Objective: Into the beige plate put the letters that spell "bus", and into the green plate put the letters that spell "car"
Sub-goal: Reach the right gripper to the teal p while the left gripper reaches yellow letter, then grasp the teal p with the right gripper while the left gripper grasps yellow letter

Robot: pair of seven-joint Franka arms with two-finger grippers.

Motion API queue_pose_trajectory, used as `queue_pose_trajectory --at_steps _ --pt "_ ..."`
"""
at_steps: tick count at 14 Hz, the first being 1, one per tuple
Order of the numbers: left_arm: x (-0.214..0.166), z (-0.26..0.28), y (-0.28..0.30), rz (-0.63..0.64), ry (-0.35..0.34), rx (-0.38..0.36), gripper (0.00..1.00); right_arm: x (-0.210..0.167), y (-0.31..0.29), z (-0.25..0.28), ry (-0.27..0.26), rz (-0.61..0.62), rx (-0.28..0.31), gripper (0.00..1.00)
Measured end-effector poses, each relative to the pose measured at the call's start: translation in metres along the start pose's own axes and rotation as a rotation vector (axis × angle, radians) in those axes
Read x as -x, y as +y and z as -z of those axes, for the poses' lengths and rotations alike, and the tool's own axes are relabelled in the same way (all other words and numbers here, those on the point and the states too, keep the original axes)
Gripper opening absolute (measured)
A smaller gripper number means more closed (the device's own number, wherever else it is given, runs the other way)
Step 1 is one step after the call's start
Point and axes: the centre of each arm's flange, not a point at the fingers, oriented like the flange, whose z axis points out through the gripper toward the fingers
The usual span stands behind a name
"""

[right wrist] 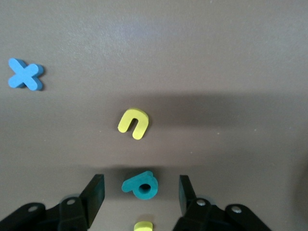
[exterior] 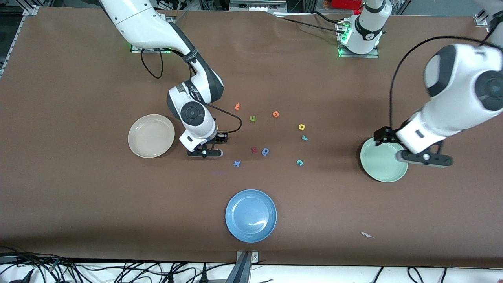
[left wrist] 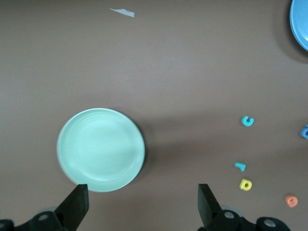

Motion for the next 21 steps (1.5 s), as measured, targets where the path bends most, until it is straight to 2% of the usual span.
queue_pose_trajectory --at_steps 4,5,6,8,9,11,14,18,21 --pt "0.011 -0.054 0.058 0.045 0.043 0.015 1.0 0.002 -0.001 -0.014 -0.014 -0.008 0.008 0.67" --pt "0.017 -0.068 0.074 0.05 0.051 0.025 1.0 0.002 0.0 -0.016 -0.015 -0.009 0.009 0.61" --pt "0.024 -0.081 0.086 0.049 0.054 0.032 1.0 0.002 0.0 -0.018 -0.016 -0.009 0.01 0.61" --pt "0.039 -0.106 0.102 0.04 0.067 0.044 1.0 0.003 -0.001 -0.021 -0.018 -0.008 0.011 0.48" --pt "0.047 -0.119 0.107 0.035 0.078 0.05 1.0 0.003 -0.002 -0.022 -0.016 -0.007 0.01 0.48" --pt "0.065 -0.143 0.119 0.045 0.104 0.065 1.0 0.005 -0.006 -0.021 -0.008 -0.006 0.006 0.37" --pt "0.094 -0.17 0.149 0.061 0.119 0.089 1.0 0.007 -0.01 -0.021 -0.006 -0.006 0.005 0.37" --pt "0.118 -0.207 0.186 0.07 0.078 0.094 1.0 -0.001 -0.004 -0.01 0.002 -0.018 0.011 0.37" --pt "0.125 -0.245 0.196 0.064 0.033 0.085 0.97 -0.014 0.023 0.02 -0.011 -0.06 0.05 0.37"
